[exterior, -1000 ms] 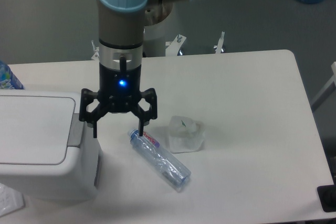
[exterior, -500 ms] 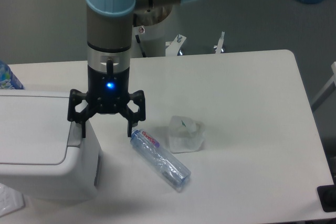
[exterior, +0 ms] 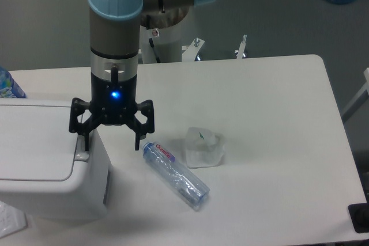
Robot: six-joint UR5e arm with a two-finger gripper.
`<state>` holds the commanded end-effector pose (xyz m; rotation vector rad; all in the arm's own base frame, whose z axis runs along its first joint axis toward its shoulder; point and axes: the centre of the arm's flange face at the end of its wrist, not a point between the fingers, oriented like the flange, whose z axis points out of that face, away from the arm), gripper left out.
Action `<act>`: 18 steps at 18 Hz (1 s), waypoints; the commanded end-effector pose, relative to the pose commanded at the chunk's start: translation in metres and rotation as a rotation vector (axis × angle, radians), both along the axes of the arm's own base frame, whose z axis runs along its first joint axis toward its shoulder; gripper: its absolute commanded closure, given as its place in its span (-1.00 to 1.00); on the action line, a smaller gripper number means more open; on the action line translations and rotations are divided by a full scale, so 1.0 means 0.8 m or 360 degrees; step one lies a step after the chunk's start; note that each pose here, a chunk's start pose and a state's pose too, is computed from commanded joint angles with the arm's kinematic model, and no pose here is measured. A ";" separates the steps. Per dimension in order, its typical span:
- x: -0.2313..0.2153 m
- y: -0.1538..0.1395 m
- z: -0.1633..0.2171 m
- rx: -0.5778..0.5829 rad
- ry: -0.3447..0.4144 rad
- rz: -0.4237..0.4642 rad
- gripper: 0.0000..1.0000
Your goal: Open the trash can
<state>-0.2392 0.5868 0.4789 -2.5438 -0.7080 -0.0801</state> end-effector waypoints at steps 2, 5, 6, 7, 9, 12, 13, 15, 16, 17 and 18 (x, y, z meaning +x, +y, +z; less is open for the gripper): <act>0.000 0.000 -0.001 -0.0002 -0.0001 0.0000 -1.00; -0.001 0.001 0.001 0.0004 0.0003 0.0000 -1.00; -0.001 0.002 0.006 0.0014 0.0010 0.0000 -1.00; -0.002 0.003 0.013 0.0028 0.0020 -0.0003 -1.00; -0.006 0.006 0.034 0.0068 0.0052 0.0000 -1.00; -0.048 -0.013 0.057 0.0110 0.0094 0.0074 -1.00; -0.060 -0.018 0.062 0.0117 0.0104 0.0099 -1.00; -0.087 -0.034 0.069 0.0126 0.0116 0.0163 -1.00; -0.099 -0.041 0.071 0.0127 0.0123 0.0189 -1.00; -0.108 -0.047 0.072 0.0127 0.0127 0.0212 -1.00; -0.121 -0.055 0.072 0.0123 0.0131 0.0243 -1.00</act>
